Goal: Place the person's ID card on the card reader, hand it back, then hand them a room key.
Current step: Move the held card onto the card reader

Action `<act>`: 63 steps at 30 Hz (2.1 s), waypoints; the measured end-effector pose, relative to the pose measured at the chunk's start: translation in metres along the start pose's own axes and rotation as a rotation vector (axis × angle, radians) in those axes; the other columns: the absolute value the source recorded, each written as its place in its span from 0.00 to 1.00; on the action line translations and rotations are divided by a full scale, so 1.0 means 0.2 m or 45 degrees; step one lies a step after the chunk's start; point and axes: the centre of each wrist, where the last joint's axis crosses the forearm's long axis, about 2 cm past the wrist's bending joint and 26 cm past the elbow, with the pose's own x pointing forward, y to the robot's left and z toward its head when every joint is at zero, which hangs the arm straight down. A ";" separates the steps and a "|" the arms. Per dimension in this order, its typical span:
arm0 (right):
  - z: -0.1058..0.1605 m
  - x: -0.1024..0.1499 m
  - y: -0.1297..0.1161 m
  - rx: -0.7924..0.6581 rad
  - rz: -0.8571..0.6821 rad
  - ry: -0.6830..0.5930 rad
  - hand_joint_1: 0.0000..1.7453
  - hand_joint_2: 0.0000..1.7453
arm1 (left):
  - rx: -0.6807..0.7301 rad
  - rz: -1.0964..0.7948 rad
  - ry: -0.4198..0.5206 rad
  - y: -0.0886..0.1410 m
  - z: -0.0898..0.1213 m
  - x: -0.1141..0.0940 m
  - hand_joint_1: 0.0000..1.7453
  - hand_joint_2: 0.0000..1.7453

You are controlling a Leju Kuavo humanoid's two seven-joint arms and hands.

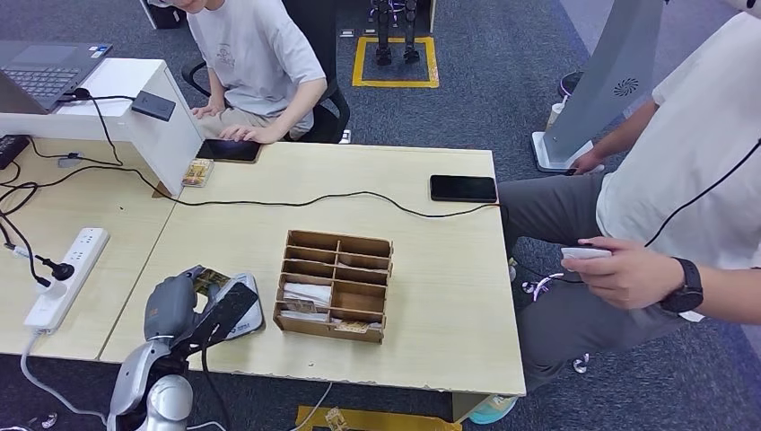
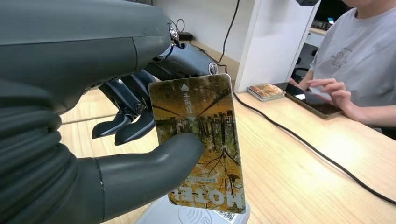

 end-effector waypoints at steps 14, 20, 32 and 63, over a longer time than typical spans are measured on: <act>0.00 0.01 0.00 0.003 0.025 -0.013 0.00 1.00 | -0.008 -0.125 0.041 -0.07 -0.04 0.02 1.00 1.00; 0.00 0.01 0.00 0.004 0.030 -0.016 0.00 1.00 | -0.034 -0.135 0.052 -0.10 -0.05 0.01 1.00 1.00; 0.00 0.02 0.01 0.008 0.029 -0.020 0.00 1.00 | -0.090 -0.145 0.068 -0.16 -0.04 0.01 1.00 1.00; 0.00 0.04 0.01 0.010 0.057 -0.040 0.00 1.00 | -0.115 -0.348 0.100 -0.27 -0.06 0.06 1.00 1.00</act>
